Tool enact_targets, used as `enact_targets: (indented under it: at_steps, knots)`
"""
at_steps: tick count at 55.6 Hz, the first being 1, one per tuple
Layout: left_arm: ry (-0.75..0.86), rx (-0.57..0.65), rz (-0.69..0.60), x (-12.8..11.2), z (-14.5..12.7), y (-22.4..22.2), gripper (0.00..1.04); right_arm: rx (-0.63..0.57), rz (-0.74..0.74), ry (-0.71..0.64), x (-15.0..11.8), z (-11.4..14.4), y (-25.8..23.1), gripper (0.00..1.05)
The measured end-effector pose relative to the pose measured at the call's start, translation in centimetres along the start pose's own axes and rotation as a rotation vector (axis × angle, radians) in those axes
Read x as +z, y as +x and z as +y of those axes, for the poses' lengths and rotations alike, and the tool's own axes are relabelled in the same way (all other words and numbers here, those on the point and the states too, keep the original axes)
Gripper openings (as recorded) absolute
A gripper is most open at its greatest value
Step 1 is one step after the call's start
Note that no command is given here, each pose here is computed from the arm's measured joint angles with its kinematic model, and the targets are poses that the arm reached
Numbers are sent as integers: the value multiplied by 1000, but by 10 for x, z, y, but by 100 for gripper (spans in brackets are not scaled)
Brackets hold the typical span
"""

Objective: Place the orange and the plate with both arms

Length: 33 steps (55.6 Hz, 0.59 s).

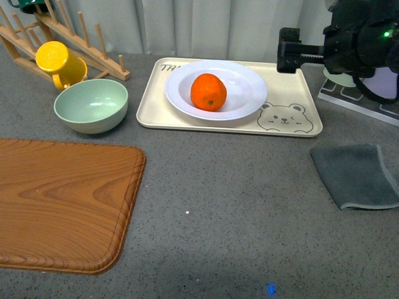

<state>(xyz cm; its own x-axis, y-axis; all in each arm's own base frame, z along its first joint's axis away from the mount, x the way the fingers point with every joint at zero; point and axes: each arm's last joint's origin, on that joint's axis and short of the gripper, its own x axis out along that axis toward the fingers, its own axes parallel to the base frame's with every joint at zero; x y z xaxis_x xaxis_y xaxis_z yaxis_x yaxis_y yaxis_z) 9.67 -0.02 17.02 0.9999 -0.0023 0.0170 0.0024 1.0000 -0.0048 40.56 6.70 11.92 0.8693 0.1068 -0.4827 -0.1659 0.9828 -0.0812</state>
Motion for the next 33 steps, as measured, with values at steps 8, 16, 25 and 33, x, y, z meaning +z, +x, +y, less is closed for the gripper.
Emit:
enact_targets:
  at_steps: [8,16,25,33]
  knots:
    - [0,0,0,0,0,0,98,-72,-24,-79,-13,-6,-47,96]
    - [0,0,0,0,0,0,98,-154,-49,-90,-28,-12,-91,96]
    - [0,0,0,0,0,0,98,-246,-80,-27,-55,-15,-140,96]
    - [0,0,0,0,0,0,98,-288,-76,6,-79,-13,-172,96]
